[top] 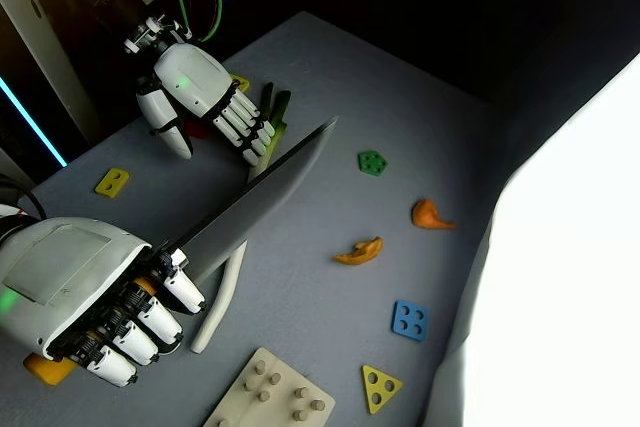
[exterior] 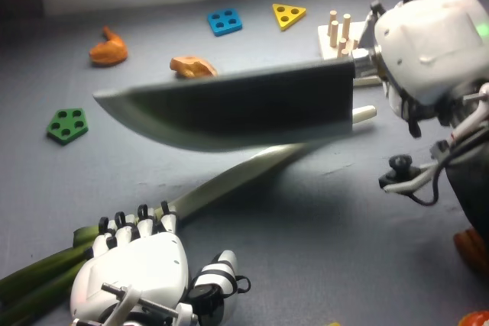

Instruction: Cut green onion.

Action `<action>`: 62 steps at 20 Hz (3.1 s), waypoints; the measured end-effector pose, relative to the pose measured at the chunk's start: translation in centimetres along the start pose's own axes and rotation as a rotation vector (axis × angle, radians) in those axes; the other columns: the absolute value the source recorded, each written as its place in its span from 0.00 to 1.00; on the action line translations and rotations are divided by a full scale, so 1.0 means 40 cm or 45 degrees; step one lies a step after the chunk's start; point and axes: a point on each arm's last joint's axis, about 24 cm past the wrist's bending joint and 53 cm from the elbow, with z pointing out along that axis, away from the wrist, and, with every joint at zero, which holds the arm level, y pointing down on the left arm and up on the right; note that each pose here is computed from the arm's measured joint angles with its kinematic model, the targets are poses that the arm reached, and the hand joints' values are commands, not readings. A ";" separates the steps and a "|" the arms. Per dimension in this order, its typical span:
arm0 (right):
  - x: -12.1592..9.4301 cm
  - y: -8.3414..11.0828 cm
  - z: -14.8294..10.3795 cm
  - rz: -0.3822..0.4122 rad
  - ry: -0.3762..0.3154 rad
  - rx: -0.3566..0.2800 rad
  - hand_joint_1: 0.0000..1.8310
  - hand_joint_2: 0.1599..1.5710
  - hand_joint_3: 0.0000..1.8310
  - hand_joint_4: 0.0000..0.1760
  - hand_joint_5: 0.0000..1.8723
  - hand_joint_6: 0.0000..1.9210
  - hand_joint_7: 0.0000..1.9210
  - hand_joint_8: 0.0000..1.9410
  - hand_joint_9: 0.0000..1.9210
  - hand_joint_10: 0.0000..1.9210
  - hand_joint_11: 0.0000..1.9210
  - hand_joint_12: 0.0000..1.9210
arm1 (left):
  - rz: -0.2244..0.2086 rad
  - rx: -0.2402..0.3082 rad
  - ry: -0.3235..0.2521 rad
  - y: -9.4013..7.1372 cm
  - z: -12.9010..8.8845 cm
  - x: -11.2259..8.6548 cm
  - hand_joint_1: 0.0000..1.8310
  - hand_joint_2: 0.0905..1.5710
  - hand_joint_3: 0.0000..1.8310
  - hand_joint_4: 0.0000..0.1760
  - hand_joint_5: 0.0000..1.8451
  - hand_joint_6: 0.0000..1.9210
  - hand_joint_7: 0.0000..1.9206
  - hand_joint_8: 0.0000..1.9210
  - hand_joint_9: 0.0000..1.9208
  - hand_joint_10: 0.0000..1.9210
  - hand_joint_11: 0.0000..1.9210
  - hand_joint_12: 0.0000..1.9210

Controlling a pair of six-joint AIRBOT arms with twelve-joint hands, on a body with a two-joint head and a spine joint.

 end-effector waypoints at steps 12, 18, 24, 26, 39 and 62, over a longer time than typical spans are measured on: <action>-0.003 -0.014 -0.025 -0.019 -0.037 -0.047 0.86 0.57 0.22 1.00 0.78 1.00 0.81 1.00 0.84 1.00 0.90 1.00 | 0.000 0.004 0.000 -0.002 0.000 0.000 0.00 0.89 0.00 0.00 0.11 0.02 0.08 0.01 0.01 0.00 0.00 0.00; -0.020 -0.045 -0.026 -0.044 -0.044 -0.047 0.87 0.57 0.23 1.00 0.77 1.00 0.81 1.00 0.85 1.00 0.89 1.00 | 0.000 0.007 0.002 -0.004 0.000 0.001 0.00 0.89 0.00 0.00 0.11 0.01 0.06 0.00 0.00 0.00 0.00 0.00; -0.065 -0.094 -0.029 -0.083 -0.063 -0.047 0.86 0.58 0.22 1.00 0.77 1.00 0.81 1.00 0.85 1.00 0.89 1.00 | -0.003 0.007 0.003 -0.005 0.000 0.001 0.00 0.89 0.00 0.00 0.11 0.01 0.07 0.00 0.00 0.00 0.00 0.00; -0.073 -0.104 -0.027 -0.092 -0.066 -0.037 0.85 0.59 0.22 1.00 0.77 1.00 0.81 1.00 0.85 1.00 0.89 1.00 | -0.003 0.007 0.001 -0.005 0.000 0.000 0.00 0.90 0.00 0.00 0.09 0.00 0.05 0.00 0.00 0.00 0.00 0.00; -0.114 -0.100 0.007 -0.120 -0.084 -0.032 0.84 0.61 0.23 1.00 0.77 1.00 0.81 1.00 0.85 1.00 0.91 1.00 | -0.005 0.015 -0.013 -0.010 0.000 -0.007 0.02 0.88 0.00 0.00 0.14 0.02 0.13 0.01 0.03 0.01 0.00 0.00; -0.298 -0.157 0.046 -0.039 -0.085 -0.015 0.86 0.60 0.20 1.00 0.74 1.00 0.78 1.00 0.83 1.00 0.88 1.00 | -0.019 0.042 -0.010 -0.028 0.013 -0.023 0.06 0.87 0.00 0.00 0.07 0.02 0.07 0.01 0.04 0.01 0.01 0.00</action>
